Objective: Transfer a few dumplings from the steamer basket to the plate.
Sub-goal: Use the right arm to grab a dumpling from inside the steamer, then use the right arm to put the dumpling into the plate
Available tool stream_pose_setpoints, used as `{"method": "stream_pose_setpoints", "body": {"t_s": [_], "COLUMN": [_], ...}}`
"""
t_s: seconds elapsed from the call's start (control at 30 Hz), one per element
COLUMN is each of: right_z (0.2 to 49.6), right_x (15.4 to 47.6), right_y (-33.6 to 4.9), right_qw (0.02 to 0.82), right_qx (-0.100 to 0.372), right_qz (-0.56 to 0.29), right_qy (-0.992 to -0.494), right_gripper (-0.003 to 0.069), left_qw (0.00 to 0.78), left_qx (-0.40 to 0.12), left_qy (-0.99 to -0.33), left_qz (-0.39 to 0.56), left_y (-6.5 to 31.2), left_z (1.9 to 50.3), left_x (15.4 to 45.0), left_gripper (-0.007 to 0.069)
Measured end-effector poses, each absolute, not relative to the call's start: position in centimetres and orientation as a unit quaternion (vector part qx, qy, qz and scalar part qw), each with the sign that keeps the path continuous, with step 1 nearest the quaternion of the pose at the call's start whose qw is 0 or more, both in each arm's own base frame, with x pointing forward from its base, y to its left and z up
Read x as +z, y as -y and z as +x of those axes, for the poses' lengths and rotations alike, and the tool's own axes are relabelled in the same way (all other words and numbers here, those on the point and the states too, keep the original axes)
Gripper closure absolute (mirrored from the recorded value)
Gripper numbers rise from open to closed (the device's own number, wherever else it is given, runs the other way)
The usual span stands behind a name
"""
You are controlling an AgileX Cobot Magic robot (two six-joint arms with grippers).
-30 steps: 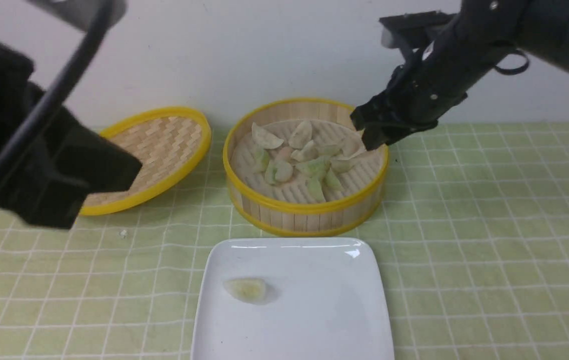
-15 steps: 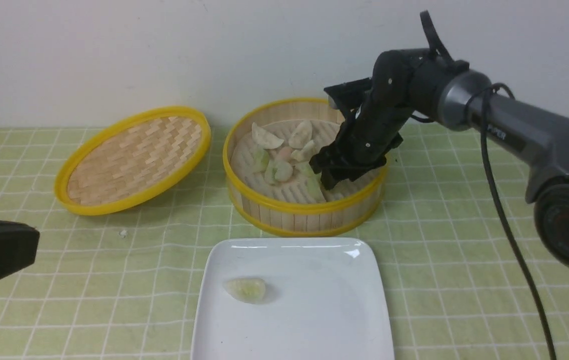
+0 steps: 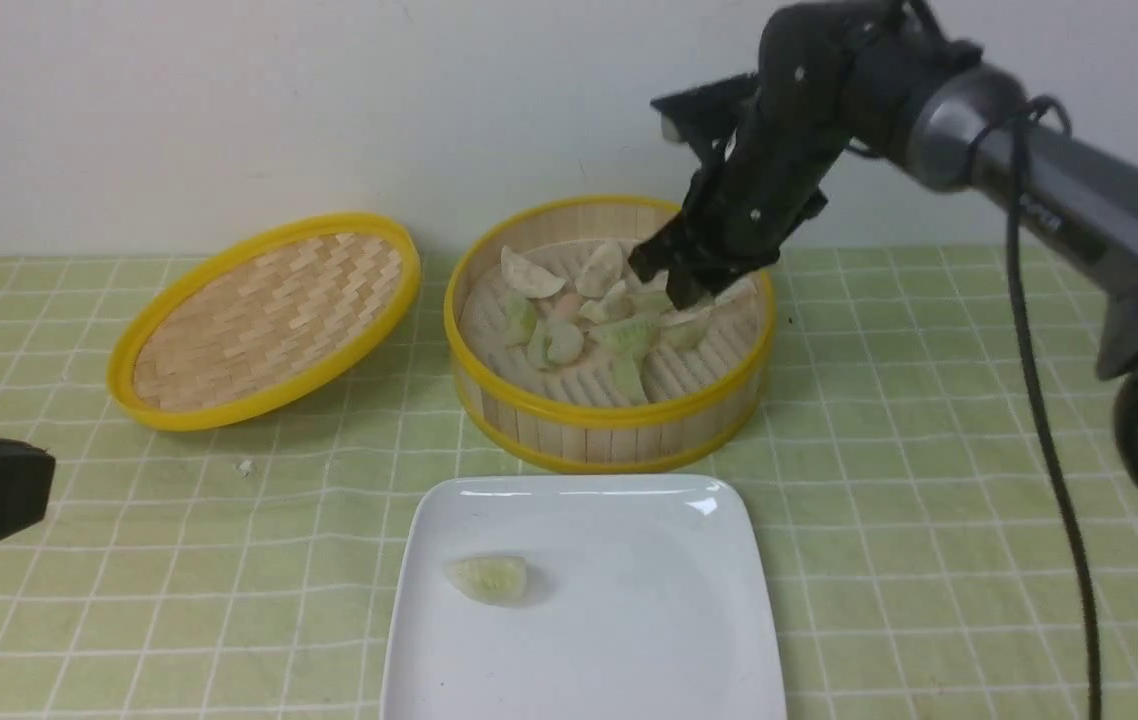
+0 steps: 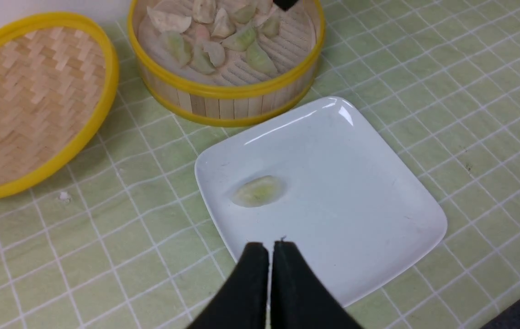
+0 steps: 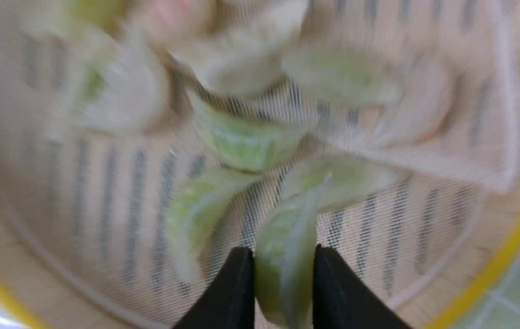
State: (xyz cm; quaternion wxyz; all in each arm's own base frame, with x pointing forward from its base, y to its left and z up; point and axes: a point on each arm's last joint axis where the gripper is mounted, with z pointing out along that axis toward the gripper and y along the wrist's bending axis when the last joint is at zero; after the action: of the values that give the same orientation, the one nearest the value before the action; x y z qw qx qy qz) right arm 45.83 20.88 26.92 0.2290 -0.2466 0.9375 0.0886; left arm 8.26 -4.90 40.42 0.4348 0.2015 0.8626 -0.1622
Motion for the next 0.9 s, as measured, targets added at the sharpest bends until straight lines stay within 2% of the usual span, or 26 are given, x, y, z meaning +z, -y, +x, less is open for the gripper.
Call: {"method": "stream_pose_setpoints", "body": {"t_s": [0.17, 0.23, 0.33, 0.47, 0.63, 0.77, 0.9], "right_z": [41.1, 39.7, 35.9, 32.7, 31.9, 32.4, 32.8], "right_x": [33.7, 34.4, 33.7, 28.3, 22.3, 20.3, 19.0], "right_y": [-20.0, -19.9, -20.7, -22.5, -24.0, -24.6, -25.0], "right_qw": [0.260, 0.255, 0.213, 0.119, 0.078, 0.079, 0.074], "right_qx": [0.134, 0.143, 0.163, 0.169, 0.160, 0.164, 0.170], "right_qz": [-0.245, -0.253, -0.296, -0.319, -0.284, -0.265, -0.255], "right_qy": [-0.924, -0.922, -0.917, -0.925, -0.942, -0.947, -0.949], "right_gripper": [0.0516, 0.0516, 0.0516, 0.0516, 0.0516, 0.0502, 0.0405], "left_qw": [0.435, 0.435, 0.435, 0.438, 0.437, 0.437, 0.437], "left_qx": [-0.162, -0.162, -0.161, -0.161, -0.161, -0.161, -0.161], "left_qy": [-0.863, -0.863, -0.863, -0.861, -0.861, -0.862, -0.862], "left_qz": [0.202, 0.202, 0.202, 0.203, 0.203, 0.203, 0.203], "left_y": [4.9, 4.9, 4.9, 4.9, 4.9, 4.9, 4.9], "left_z": [8.3, 8.3, 8.3, 8.3, 8.3, 8.3, 8.3], "left_x": [40.4, 40.4, 40.4, 40.5, 40.4, 40.3, 40.3], "left_gripper": [0.0631, 0.0631, 0.0631, 0.0631, 0.0631, 0.0631, 0.0631]}}
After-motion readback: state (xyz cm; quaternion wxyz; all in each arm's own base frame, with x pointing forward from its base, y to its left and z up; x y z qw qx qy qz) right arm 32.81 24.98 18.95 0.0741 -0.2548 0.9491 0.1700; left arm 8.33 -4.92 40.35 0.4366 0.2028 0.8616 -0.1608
